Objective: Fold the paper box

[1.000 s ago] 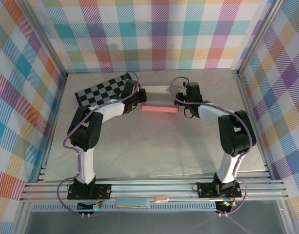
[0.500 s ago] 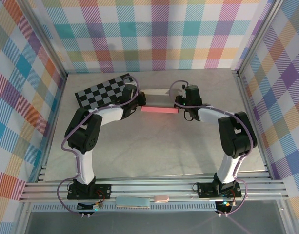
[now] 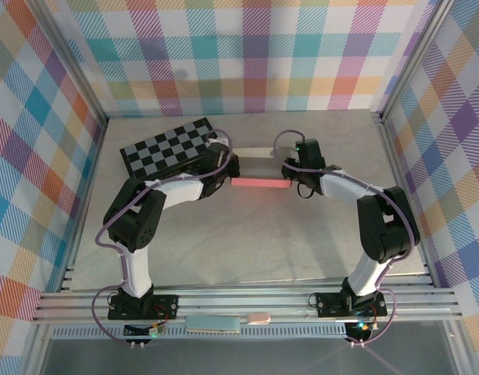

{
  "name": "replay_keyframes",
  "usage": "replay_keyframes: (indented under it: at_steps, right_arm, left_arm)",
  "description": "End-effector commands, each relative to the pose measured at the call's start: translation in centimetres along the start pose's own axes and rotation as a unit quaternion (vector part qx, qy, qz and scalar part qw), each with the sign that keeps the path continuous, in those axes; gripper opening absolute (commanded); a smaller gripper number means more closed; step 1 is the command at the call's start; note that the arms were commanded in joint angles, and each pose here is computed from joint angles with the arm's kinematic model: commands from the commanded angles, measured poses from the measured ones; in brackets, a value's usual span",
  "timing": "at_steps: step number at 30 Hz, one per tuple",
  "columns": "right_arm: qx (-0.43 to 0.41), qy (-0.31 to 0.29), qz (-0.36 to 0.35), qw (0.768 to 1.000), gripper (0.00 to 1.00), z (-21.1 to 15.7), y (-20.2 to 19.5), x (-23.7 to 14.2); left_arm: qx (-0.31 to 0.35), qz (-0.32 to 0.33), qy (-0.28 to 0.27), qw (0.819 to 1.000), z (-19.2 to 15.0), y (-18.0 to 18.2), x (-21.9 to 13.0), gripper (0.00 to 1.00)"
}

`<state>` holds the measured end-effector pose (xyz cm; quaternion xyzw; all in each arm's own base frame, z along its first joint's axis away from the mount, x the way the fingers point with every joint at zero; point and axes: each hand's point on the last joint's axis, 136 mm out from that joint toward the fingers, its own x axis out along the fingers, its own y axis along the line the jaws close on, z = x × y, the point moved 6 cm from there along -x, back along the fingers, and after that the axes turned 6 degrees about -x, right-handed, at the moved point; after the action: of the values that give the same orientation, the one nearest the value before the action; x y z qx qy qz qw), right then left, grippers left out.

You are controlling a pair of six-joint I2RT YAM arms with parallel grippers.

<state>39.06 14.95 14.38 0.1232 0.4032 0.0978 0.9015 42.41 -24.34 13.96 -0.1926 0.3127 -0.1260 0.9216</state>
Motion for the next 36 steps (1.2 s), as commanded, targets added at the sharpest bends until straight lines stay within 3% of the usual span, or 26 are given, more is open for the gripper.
replay_keyframes:
  at_steps: [1, 8, 17, 21, 27, 36]
  right_arm:
    - [0.033, 0.017, 0.006, 0.999, 0.27, -0.3, 0.4, -1.9]
    - [0.093, 0.042, 0.023, 0.995, 0.49, -0.9, 1.0, -4.6]
    - [0.228, 0.022, 0.048, 0.972, 0.60, -0.7, 1.5, -10.9]
    - [0.338, 0.004, 0.055, 0.940, 0.59, 0.3, 1.8, -12.7]
    - [0.509, -0.006, 0.047, 0.860, 0.59, 2.8, 3.3, -12.4]
    - [0.584, -0.012, -0.006, 0.811, 0.59, 6.2, 5.4, -9.0]
  left_arm:
    - [0.025, 0.028, 0.043, 0.998, -2.8, 0.7, -0.1, 0.00]
    - [0.039, 0.049, 0.047, 0.997, -3.3, 0.8, 0.0, 0.00]
    - [0.041, 0.053, 0.044, 0.997, -3.2, 0.6, 0.0, 0.00]
    - [0.042, 0.052, 0.043, 0.997, -3.2, 0.4, -0.1, 0.00]
    - [0.047, 0.057, 0.043, 0.996, -3.4, 0.0, -0.1, 0.00]
    - [0.052, 0.068, 0.039, 0.996, -3.7, 0.1, -0.1, 0.00]
